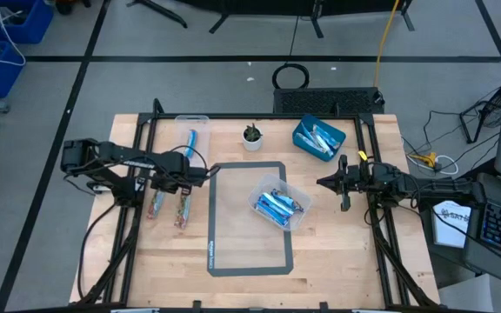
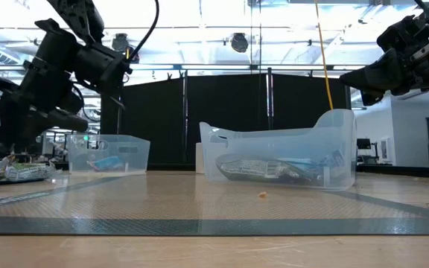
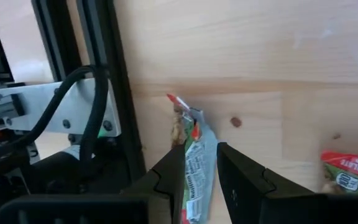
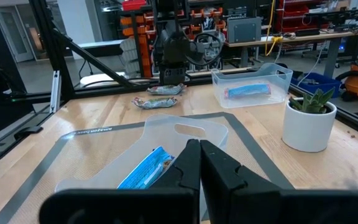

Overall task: Pick and place Granola Bars by type
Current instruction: Put the snack into the left bin

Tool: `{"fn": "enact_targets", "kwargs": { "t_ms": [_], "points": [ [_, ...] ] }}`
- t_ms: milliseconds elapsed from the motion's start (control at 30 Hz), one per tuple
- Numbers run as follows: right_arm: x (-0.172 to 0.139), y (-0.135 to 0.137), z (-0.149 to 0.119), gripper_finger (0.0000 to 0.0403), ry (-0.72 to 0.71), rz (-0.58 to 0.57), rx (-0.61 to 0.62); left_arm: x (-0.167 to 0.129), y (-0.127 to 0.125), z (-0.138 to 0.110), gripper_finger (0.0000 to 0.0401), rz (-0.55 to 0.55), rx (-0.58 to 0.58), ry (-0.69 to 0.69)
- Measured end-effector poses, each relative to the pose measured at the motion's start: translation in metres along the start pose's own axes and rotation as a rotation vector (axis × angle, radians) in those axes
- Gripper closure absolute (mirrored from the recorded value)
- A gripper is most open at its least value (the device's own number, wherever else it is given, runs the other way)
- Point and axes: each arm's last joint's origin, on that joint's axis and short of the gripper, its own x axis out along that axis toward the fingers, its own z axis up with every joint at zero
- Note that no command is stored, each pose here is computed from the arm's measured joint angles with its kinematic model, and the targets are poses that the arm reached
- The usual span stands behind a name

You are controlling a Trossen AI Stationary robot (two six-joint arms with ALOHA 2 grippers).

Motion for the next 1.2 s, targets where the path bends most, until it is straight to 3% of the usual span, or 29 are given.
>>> {"fn": "enact_targets", "kwargs": {
  "t_ms": [700, 1200],
  "points": [
    [0.000, 0.000, 0.000, 0.0403, 0.000, 0.000, 0.000, 0.014, 0.002, -0.003, 0.0302, 0.025, -0.022, 0.014],
    [0.000, 0.000, 0.000, 0.0403, 0.000, 0.000, 0.000, 0.019, -0.003, -0.002, 0.0302, -0.028, -0.020, 0.004]
  ]
}}
